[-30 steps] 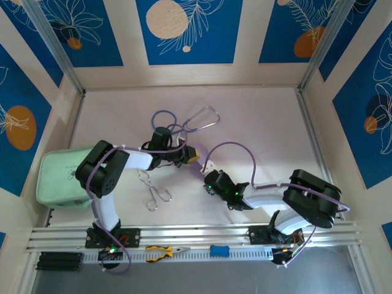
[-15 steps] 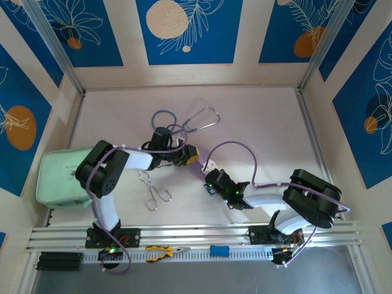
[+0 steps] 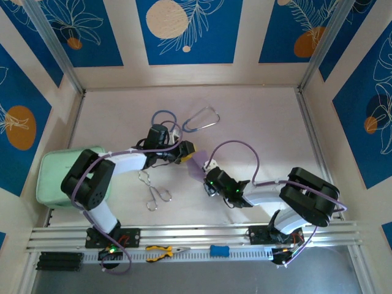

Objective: Fold a paper plane with a square sheet of paper (pick it up from the middle)
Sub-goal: Fourth fold the wing at the center of the table.

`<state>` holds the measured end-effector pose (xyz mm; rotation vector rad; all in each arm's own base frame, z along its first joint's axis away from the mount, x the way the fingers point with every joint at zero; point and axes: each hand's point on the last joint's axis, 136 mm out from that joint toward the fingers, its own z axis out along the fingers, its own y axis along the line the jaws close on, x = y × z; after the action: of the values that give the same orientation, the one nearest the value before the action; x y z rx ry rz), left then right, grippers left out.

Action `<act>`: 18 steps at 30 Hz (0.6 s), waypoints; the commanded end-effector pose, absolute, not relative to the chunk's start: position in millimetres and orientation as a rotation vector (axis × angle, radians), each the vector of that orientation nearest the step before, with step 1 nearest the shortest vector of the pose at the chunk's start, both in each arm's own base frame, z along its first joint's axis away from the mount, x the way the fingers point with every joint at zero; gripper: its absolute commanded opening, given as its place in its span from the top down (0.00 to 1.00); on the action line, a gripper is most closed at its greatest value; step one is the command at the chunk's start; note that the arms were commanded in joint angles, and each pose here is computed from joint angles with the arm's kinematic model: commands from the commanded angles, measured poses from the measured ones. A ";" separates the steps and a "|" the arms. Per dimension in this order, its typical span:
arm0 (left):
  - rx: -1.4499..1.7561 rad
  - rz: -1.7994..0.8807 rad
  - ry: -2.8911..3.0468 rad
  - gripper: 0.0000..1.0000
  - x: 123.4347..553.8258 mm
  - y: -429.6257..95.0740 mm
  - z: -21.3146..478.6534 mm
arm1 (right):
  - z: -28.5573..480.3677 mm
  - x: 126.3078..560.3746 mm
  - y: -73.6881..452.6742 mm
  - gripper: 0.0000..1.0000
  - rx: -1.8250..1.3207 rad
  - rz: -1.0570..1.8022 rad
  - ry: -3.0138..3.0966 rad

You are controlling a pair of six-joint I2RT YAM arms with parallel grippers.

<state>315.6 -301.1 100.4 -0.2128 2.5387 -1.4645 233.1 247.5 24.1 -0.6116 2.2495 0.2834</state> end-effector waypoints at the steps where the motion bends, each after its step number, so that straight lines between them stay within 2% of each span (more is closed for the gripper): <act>1: -0.226 -1.401 2.554 0.52 315.6 -292.0 97.8 | 21.0 230.8 251.2 0.89 -0.543 0.375 2.273; 9: -0.242 -1.396 2.563 0.56 315.3 -291.2 95.6 | 17.7 227.5 252.0 0.90 -0.477 0.530 2.312; 18: -0.254 -1.396 2.570 0.82 313.4 -289.9 90.3 | 16.5 225.5 255.1 0.91 -0.395 0.763 2.371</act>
<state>313.8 -295.6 90.9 -0.2565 2.5758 -1.4153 233.9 246.3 18.5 -0.4141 2.3261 0.6107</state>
